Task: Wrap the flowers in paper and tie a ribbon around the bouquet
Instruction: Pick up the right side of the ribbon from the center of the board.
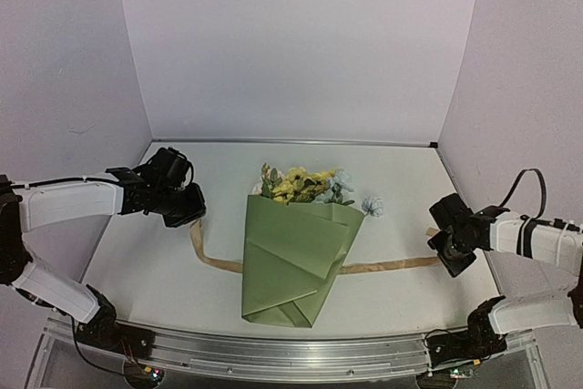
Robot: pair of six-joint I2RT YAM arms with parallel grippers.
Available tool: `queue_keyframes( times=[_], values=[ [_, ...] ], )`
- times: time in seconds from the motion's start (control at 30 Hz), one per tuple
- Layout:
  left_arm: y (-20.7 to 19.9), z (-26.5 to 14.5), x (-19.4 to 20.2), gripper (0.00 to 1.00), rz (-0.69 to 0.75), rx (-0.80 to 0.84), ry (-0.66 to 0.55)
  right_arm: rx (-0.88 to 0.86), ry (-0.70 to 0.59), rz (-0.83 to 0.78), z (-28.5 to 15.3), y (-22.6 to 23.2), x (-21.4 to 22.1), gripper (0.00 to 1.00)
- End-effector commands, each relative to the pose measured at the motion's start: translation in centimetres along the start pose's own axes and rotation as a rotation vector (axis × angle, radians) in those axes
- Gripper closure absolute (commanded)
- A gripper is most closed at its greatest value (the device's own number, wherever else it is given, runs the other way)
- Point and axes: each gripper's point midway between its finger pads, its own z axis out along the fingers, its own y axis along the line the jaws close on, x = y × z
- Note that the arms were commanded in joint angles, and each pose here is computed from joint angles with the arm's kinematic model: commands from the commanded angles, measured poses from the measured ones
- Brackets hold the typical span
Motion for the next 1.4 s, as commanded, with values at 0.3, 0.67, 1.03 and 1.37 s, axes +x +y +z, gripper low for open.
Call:
queue_keyframes(
  times=[0.3, 0.67, 1.03, 1.37],
  values=[
    [-3.6, -3.1, -2.4, 1.00, 0.032, 0.154, -0.087, 0.129, 0.015, 0.049, 2.5, 0.8, -1.4, 0.48],
    [-4.1, -3.7, -2.7, 1.00, 0.042, 0.173, -0.094, 0.157, 0.010, 0.052, 3.1, -0.1, -2.0, 0.53],
    [-4.9, -4.4, -3.2, 1.00, 0.049, 0.206, -0.107, 0.119, 0.109, 0.166, 3.8, 1.1, -0.5, 0.58],
    [-5.7, -4.8, -3.2, 1.00, 0.057, 0.242, -0.099, 0.115, 0.115, 0.311, 4.3, 0.8, 0.5, 0.59]
  ],
)
